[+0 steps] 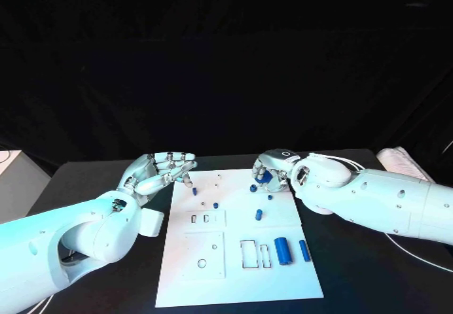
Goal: Assemble the parts on the task board
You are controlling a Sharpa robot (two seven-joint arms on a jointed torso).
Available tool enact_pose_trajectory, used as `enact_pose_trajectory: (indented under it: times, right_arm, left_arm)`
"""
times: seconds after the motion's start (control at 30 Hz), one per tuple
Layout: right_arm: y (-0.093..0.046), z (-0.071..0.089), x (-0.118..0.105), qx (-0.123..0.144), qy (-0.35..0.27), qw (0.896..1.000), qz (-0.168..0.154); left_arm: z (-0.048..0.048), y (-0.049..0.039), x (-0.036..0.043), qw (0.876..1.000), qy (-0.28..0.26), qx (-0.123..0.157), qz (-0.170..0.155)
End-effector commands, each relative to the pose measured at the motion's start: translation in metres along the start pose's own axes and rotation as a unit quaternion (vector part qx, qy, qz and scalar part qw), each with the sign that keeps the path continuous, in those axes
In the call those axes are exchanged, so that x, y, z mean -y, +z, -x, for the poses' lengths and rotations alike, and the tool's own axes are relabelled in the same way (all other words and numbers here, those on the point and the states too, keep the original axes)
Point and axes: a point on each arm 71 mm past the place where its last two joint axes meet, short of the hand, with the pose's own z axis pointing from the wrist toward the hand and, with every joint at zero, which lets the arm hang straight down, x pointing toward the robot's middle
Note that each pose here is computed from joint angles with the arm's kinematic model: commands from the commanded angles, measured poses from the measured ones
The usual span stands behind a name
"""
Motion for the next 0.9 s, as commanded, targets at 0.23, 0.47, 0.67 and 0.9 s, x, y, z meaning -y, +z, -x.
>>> enact_pose_trajectory:
  times: [0.23, 0.47, 0.67, 0.9]
  right_arm:
    - [0.0045, -0.0079, -0.0015, -0.027, -0.025, 0.999, -0.005]
    - [0.0082, -0.0086, -0.0025, -0.023, -0.029, 0.999, -0.007]
    - [0.0095, -0.0088, -0.0048, -0.02, -0.029, 0.999, -0.005]
    - [0.0109, -0.0095, -0.0058, -0.022, -0.03, 0.999, -0.005]
  left_arm:
    - [-0.0035, 0.0007, 0.0023, 1.0, -0.004, -0.012, -0.004]
    - [-0.003, 0.0003, 0.0029, 1.0, -0.005, -0.012, -0.003]
    - [-0.0023, 0.0, 0.0034, 1.0, -0.005, -0.012, -0.002]
    - [-0.0019, 0.0001, 0.0041, 1.0, -0.005, -0.011, -0.003]
